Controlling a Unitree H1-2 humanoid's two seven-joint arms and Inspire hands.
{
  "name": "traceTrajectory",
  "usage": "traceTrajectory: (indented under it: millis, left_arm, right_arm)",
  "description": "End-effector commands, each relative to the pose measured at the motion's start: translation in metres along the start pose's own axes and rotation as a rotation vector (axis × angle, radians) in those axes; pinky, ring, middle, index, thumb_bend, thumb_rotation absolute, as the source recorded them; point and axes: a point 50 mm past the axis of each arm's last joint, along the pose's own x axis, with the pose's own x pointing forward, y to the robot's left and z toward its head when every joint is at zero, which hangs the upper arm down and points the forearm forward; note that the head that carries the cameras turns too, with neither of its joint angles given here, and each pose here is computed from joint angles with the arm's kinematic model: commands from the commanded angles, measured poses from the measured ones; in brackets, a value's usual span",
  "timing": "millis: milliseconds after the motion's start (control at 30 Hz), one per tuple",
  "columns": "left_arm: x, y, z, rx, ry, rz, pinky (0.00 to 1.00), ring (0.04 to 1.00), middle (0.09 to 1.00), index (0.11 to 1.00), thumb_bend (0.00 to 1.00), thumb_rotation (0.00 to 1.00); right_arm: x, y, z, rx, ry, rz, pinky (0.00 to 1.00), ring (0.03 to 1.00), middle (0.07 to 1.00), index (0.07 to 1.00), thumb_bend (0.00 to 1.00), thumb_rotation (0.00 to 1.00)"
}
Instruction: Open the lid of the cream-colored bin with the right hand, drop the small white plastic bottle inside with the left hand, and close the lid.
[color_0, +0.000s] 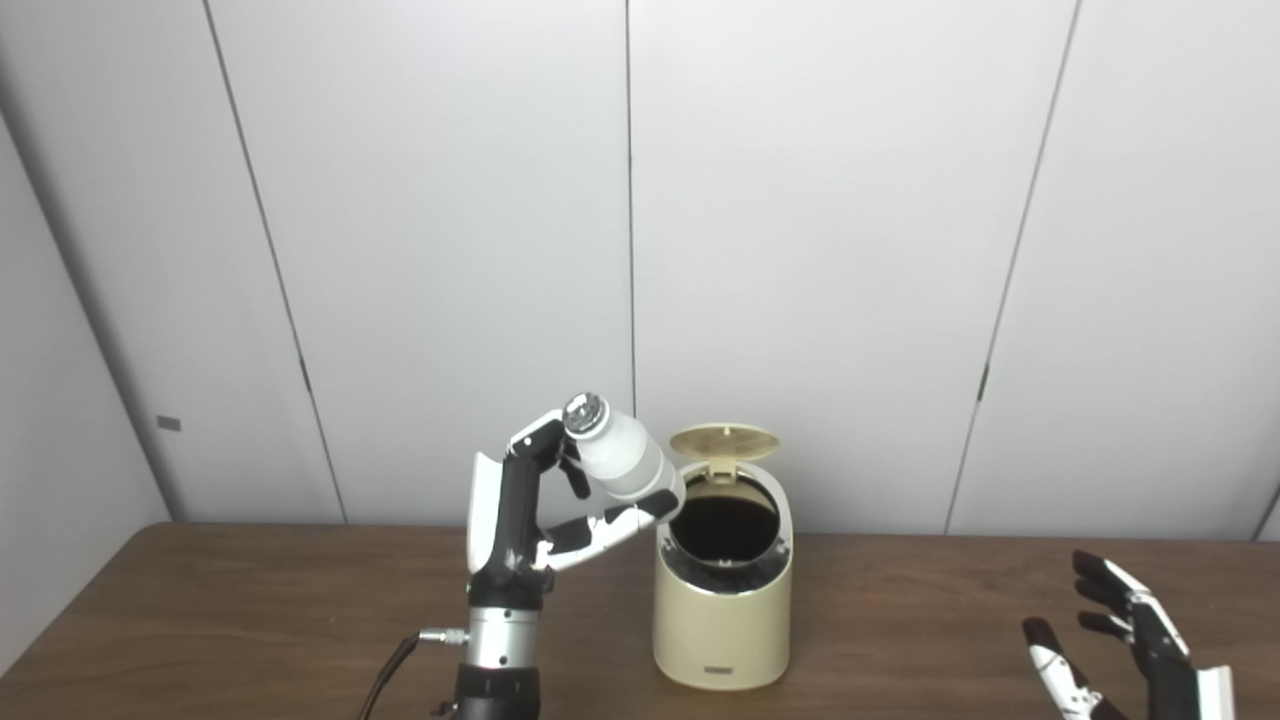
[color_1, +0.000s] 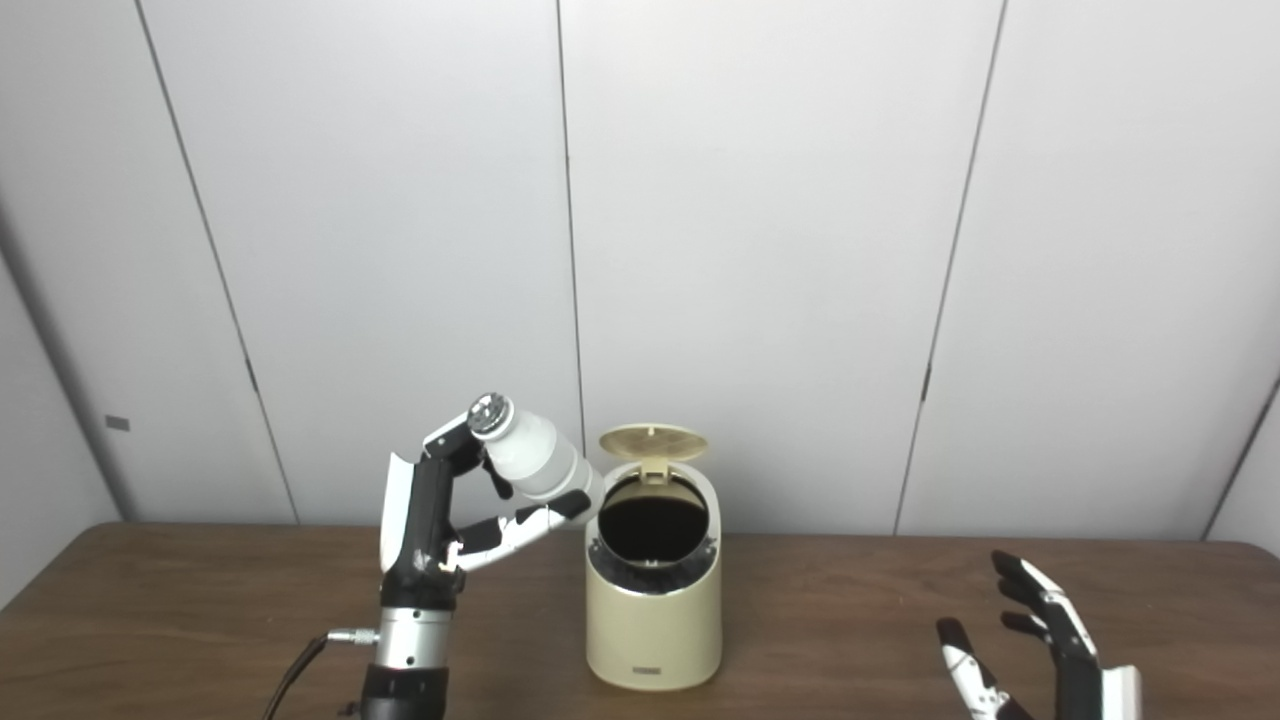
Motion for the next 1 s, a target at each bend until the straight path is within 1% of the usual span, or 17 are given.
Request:
traceTrajectory:
  millis: [0,167,267,300,367,433,467,533,567,600,700,767,800,833,867,900,967]
  left_arm:
    - [0.025,0.0,0.011,-0.025,-0.079,0.025,0.3,0.403,0.489,0.511,0.5,0.0]
    - [0.026,-0.005,0.004,-0.037,-0.054,0.003,0.33,0.428,0.493,0.495,0.5,0.0]
    - [0.026,-0.008,0.001,-0.039,-0.041,-0.007,0.32,0.421,0.493,0.498,0.5,0.0]
    - [0.026,-0.009,0.0,-0.041,-0.037,-0.01,0.32,0.419,0.493,0.499,0.5,0.0]
    - [0.026,-0.012,-0.002,-0.035,-0.033,-0.016,0.32,0.418,0.493,0.499,0.5,0.0]
    - [0.025,-0.015,-0.004,-0.024,-0.034,-0.021,0.32,0.42,0.49,0.5,0.5,0.0]
    - [0.025,-0.016,-0.004,-0.019,-0.034,-0.023,0.29,0.394,0.487,0.517,0.5,0.0]
    - [0.025,-0.018,-0.005,-0.013,-0.034,-0.027,0.26,0.375,0.485,0.528,0.5,0.0]
    - [0.025,-0.019,-0.006,-0.01,-0.035,-0.028,0.24,0.365,0.484,0.532,0.5,0.0]
    - [0.025,-0.02,-0.006,-0.009,-0.034,-0.029,0.21,0.353,0.479,0.537,0.49,0.0]
    - [0.023,-0.024,-0.008,-0.01,-0.027,-0.032,0.25,0.367,0.478,0.535,0.5,0.0]
    - [0.022,-0.026,-0.009,-0.014,-0.017,-0.033,0.33,0.422,0.472,0.507,0.5,0.0]
    - [0.021,-0.027,-0.01,-0.013,-0.015,-0.034,0.35,0.435,0.473,0.5,0.5,0.0]
    - [0.021,-0.028,-0.01,-0.012,-0.013,-0.036,0.36,0.44,0.474,0.495,0.5,0.0]
    - [0.021,-0.029,-0.011,-0.01,-0.012,-0.037,0.37,0.444,0.478,0.49,0.5,0.0]
    - [0.02,-0.03,-0.011,-0.008,-0.011,-0.039,0.36,0.439,0.48,0.491,0.5,0.0]
    - [0.02,-0.032,-0.013,-0.002,-0.009,-0.044,0.34,0.424,0.484,0.498,0.5,0.0]
  right_arm:
    - [-0.019,0.018,-0.004,0.027,0.049,0.0,0.66,0.766,0.787,0.782,0.22,0.01]
    - [-0.021,0.022,-0.009,0.025,0.052,-0.015,0.65,0.752,0.777,0.783,0.25,0.01]
    - [-0.022,0.024,-0.01,0.018,0.057,-0.016,0.65,0.75,0.774,0.782,0.25,0.1]
    - [-0.022,0.025,-0.011,0.017,0.058,-0.015,0.64,0.745,0.77,0.781,0.25,0.15]
    - [-0.022,0.025,-0.011,0.014,0.045,-0.019,0.62,0.729,0.759,0.776,0.24,0.2]
    - [-0.022,0.026,-0.013,0.013,0.04,-0.023,0.61,0.723,0.756,0.773,0.25,0.19]
    - [-0.022,0.026,-0.013,0.013,0.04,-0.024,0.61,0.725,0.758,0.775,0.25,0.14]
    - [-0.022,0.027,-0.014,0.014,0.037,-0.027,0.61,0.723,0.756,0.776,0.25,0.11]
    - [-0.022,0.027,-0.014,0.015,0.035,-0.028,0.61,0.722,0.755,0.774,0.25,0.15]
    - [-0.022,0.027,-0.013,0.018,0.033,-0.03,0.61,0.722,0.755,0.773,0.25,0.17]
    - [-0.023,0.028,-0.012,0.024,0.036,-0.033,0.61,0.723,0.755,0.772,0.25,0.17]
    - [-0.023,0.027,-0.014,0.024,0.031,-0.034,0.61,0.724,0.755,0.772,0.25,0.12]
    - [-0.023,0.027,-0.015,0.022,0.03,-0.034,0.61,0.724,0.755,0.774,0.25,0.09]
    - [-0.023,0.027,-0.017,0.018,0.032,-0.033,0.61,0.725,0.756,0.775,0.25,0.09]
    - [-0.024,0.027,-0.018,0.015,0.031,-0.033,0.61,0.725,0.757,0.777,0.26,0.12]
    - [-0.024,0.027,-0.019,0.013,0.03,-0.033,0.61,0.724,0.757,0.777,0.26,0.13]
    - [-0.025,0.028,-0.02,0.02,0.031,-0.035,0.62,0.726,0.758,0.78,0.26,0.11]
